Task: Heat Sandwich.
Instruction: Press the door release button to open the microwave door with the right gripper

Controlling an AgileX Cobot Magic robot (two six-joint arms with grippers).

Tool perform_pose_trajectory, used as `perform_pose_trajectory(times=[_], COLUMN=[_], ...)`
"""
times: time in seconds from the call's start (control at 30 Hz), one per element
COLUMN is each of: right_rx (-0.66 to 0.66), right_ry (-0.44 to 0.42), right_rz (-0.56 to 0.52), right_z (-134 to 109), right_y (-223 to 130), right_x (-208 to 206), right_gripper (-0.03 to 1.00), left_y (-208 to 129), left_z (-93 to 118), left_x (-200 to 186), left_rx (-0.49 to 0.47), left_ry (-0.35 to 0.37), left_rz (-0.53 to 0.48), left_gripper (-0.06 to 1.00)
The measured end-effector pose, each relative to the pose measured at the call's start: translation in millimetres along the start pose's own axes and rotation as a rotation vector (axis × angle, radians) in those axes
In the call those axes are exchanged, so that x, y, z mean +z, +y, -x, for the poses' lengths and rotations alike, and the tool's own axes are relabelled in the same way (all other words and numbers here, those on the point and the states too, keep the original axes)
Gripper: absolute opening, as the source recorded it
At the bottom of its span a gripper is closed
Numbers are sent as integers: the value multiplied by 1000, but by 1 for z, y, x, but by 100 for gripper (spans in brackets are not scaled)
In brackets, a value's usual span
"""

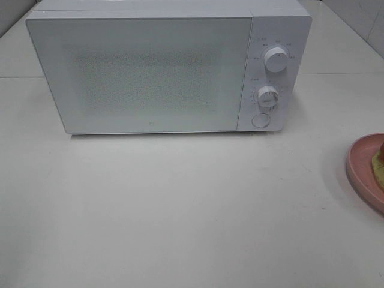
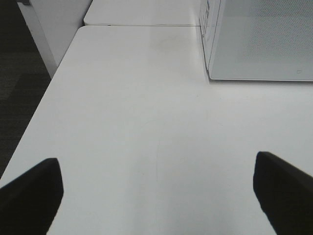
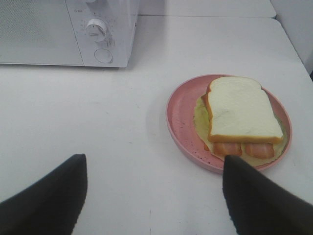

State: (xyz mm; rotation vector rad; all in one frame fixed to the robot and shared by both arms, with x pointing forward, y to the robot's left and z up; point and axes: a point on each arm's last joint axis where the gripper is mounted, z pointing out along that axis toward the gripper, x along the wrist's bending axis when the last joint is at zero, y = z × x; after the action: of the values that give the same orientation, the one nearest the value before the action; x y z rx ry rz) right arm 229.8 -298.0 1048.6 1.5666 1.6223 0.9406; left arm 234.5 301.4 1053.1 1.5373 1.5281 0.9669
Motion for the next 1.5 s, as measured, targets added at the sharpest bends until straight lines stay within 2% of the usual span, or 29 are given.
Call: perform_pose_trajectory(times=[1.03,1.23,1.5], right_rx=[1,4,6], right_ry=[2,9,8], right_rz=[1,84,118], right_z=[0,-1,-1], right_y=[0,18,38], right_x=[0,-9,2], right_gripper=[75,75,75], left_y=[0,0,0], left_z=[0,0,0], left_x=[0,0,0], left_rx=[0,0,0], left_ry=[0,0,0], left_rz=[0,0,0], left_gripper=[99,99,99])
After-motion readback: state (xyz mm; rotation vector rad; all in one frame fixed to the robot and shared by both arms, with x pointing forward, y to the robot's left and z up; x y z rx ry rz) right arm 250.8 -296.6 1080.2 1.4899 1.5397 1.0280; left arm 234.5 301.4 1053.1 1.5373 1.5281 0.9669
